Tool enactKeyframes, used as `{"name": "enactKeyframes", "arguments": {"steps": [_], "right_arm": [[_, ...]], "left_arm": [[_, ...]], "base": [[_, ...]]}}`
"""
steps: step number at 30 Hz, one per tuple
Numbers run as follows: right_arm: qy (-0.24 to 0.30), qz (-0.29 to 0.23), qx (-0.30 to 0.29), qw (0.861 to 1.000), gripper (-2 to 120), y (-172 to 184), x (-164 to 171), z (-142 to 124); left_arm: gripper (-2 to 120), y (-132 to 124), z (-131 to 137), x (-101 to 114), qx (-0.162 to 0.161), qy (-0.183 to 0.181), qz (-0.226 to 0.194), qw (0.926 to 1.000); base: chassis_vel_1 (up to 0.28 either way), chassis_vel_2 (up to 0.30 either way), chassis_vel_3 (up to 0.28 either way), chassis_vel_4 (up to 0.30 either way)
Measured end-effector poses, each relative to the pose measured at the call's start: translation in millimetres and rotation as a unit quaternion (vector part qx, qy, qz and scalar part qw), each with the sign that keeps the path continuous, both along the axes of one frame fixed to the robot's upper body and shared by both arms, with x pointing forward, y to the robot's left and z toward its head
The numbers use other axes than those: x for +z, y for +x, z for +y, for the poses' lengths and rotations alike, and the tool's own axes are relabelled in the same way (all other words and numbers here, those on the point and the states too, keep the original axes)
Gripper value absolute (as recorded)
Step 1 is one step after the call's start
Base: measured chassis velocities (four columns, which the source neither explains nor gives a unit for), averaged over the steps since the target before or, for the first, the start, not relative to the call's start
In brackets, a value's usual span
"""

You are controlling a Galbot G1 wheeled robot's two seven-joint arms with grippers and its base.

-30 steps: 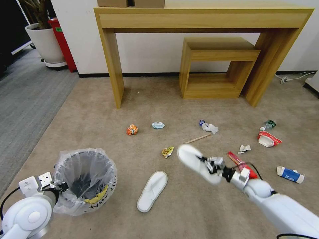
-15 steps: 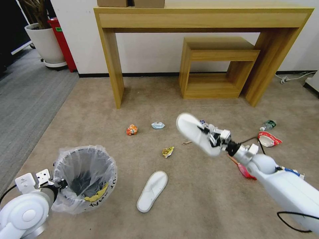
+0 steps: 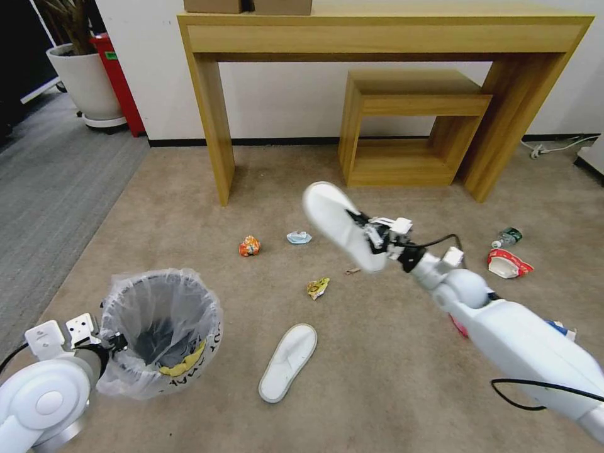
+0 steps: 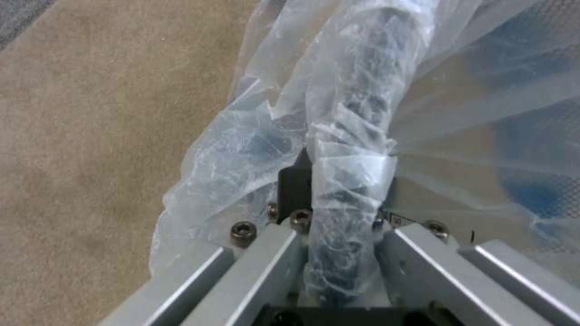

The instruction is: Pick up the trash bin and place the garbage on the floor into it.

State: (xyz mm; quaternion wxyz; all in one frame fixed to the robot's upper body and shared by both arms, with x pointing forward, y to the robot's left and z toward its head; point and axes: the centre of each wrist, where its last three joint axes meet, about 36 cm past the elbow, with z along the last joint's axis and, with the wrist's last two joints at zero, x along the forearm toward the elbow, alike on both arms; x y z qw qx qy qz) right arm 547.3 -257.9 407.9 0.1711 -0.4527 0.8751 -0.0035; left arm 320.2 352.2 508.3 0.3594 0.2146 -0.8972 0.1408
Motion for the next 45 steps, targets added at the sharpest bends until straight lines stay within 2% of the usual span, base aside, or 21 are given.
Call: {"name": "enactKeyframes", "arguments": {"steps": [2, 3, 4, 5, 6, 9, 10, 13, 14, 16, 23, 30, 44, 45], "right_arm": [[0.013, 0.008, 0.021, 1.0, 0, 3.7, -2.5, 35.4], [0.013, 0.008, 0.021, 1.0, 0, 3.7, -2.5, 35.4], [0.016, 0.012, 0.029, 0.999, 0, 5.2, -4.3, 50.4], [0.024, 0.017, 0.043, 0.999, 0, 4.8, -7.1, 76.3], [0.024, 0.017, 0.043, 0.999, 0, 4.8, -7.1, 76.3], [0.063, 0.04, 0.099, 0.992, 0, -9.5, -14.8, 177.3], [0.063, 0.04, 0.099, 0.992, 0, -9.5, -14.8, 177.3], [0.074, 0.064, 0.128, 0.987, 0, -24.7, -21.3, 231.5], [0.074, 0.064, 0.128, 0.987, 0, -24.7, -21.3, 231.5], [0.08, 0.076, 0.14, 0.984, 0, -33.3, -20.7, 257.2], [0.08, 0.094, 0.161, 0.979, 0, -45.2, -20.7, 288.6], [0.069, 0.109, 0.181, 0.975, 0, -61.5, -33.7, 307.3], [0.054, 0.117, 0.186, 0.974, 0, -74.9, -45.4, 315.1], [0.05, 0.117, 0.186, 0.974, 4, -75.3, -46.0, 314.9]], "left_arm": [[0, 0.6, 0.5, -0.3, 0.001, 0.0, -0.001, 1.0], [0, 0.6, 0.5, -0.3, 0.001, 0.0, -0.001, 1.0], [0, 0.6, 0.9, -0.7, 0.002, 0.0, 0.0, 1.0], [0, 0.5, 1.6, -1.8, 0.003, 0.001, 0.001, 1.0], [0, 0.5, 1.6, -1.8, 0.003, 0.001, 0.001, 1.0], [0, -0.1, 2.4, -3.7, 0.006, 0.001, 0.002, 1.0], [0, -0.1, 2.4, -3.7, 0.006, 0.001, 0.002, 1.0], [0, -0.3, 2.7, -4.0, 0.008, 0.001, 0.001, 1.0], [0, -0.3, 2.7, -4.0, 0.008, 0.001, 0.001, 1.0], [0, -0.7, 2.8, -5.2, 0.008, 0.002, 0.001, 1.0], [0, -1.8, 1.9, -10.6, 0.009, 0.001, 0.004, 1.0], [0, -0.9, 2.0, -8.4, 0.007, 0.002, 0.001, 1.0], [0, -6.2, -2.3, -5.0, 0.005, 0.002, -0.001, 1.0], [0, -6.5, -2.8, -4.9, 0.004, 0.002, -0.002, 1.0]], "base": [[0.0, 0.0, 0.0, 0.0], [0.0, 0.0, 0.0, 0.0], [0.0, 0.0, 0.0, 0.0], [0.0, 0.0, 0.0, 0.0], [0.0, 0.0, 0.0, 0.0], [0.0, 0.0, 0.0, 0.0], [0.0, 0.0, 0.0, 0.0], [0.0, 0.0, 0.0, 0.0], [0.0, 0.0, 0.0, 0.0], [0.0, 0.0, 0.0, 0.0], [0.0, 0.0, 0.0, 0.0], [0.0, 0.0, 0.0, 0.0], [0.0, 0.0, 0.0, 0.0], [0.0, 0.0, 0.0, 0.0]]}}
